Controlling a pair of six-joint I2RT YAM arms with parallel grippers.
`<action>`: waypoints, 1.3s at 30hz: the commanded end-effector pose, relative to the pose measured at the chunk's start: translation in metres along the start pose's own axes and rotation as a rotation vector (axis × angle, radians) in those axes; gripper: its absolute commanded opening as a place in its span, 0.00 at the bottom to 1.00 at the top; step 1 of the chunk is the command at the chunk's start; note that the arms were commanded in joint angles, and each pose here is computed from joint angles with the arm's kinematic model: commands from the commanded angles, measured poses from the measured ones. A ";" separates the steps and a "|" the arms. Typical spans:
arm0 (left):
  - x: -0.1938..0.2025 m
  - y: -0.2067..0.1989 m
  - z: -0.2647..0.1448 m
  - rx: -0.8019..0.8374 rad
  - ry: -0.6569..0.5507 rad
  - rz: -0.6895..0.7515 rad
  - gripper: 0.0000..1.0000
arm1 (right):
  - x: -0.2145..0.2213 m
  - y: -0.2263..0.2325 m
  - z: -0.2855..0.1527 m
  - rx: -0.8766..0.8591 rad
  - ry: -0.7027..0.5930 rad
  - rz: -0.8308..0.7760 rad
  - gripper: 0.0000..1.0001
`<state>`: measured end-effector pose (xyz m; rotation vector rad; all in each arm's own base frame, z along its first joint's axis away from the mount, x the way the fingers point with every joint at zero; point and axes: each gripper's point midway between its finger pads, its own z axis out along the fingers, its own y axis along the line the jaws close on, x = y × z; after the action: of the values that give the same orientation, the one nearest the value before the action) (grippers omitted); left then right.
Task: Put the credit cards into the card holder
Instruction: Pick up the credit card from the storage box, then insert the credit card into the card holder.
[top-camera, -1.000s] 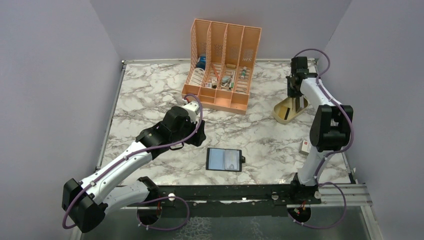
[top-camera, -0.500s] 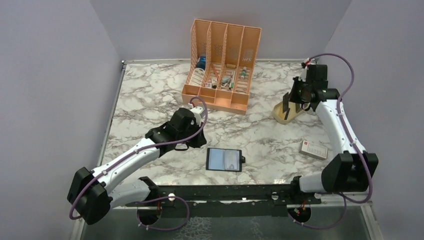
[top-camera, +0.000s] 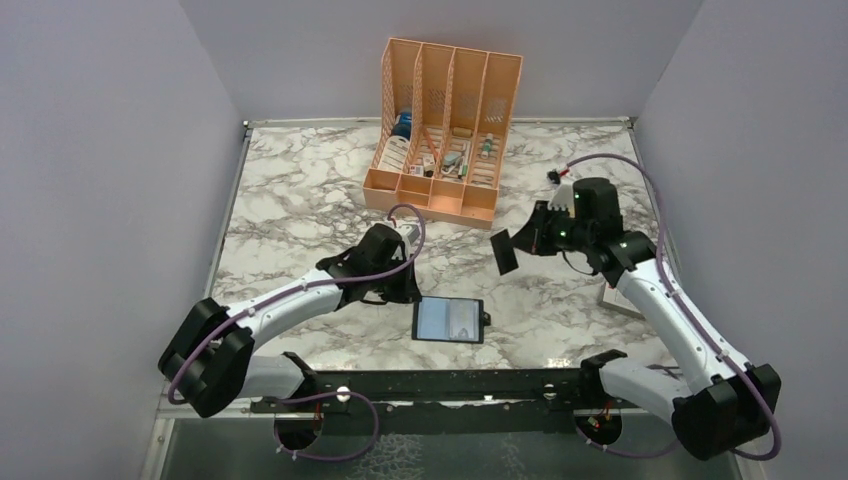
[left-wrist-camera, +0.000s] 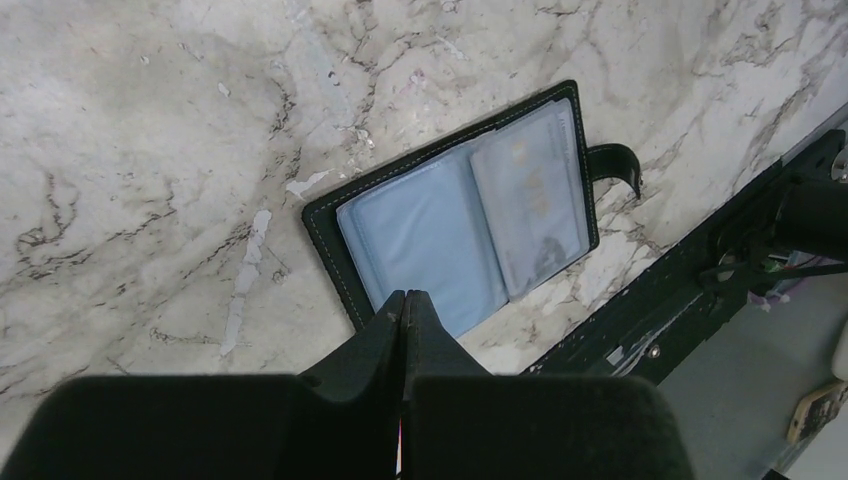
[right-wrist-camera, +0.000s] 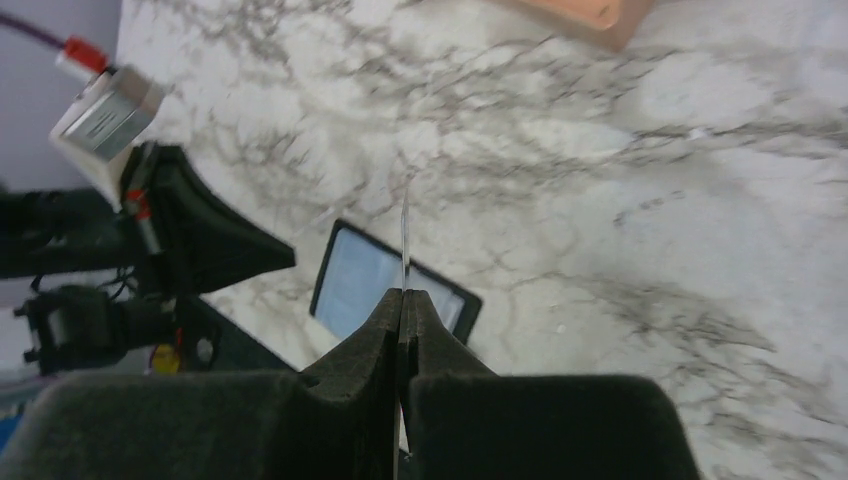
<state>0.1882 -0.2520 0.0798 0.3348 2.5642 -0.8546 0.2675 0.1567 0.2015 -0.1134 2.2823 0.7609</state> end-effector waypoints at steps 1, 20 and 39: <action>0.007 -0.002 0.012 0.040 0.029 -0.053 0.00 | 0.030 0.050 0.015 -0.169 0.052 0.038 0.01; 0.041 0.011 0.026 0.051 0.089 -0.166 0.00 | 0.138 0.073 0.067 -0.230 0.225 0.190 0.01; 0.056 0.029 0.029 -0.013 0.120 -0.170 0.00 | 0.169 0.037 0.085 -0.108 0.247 0.259 0.01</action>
<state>0.1565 -0.2462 0.0259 0.1638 2.7275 -0.9334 0.1785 0.2556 0.0647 0.0115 2.5420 1.0602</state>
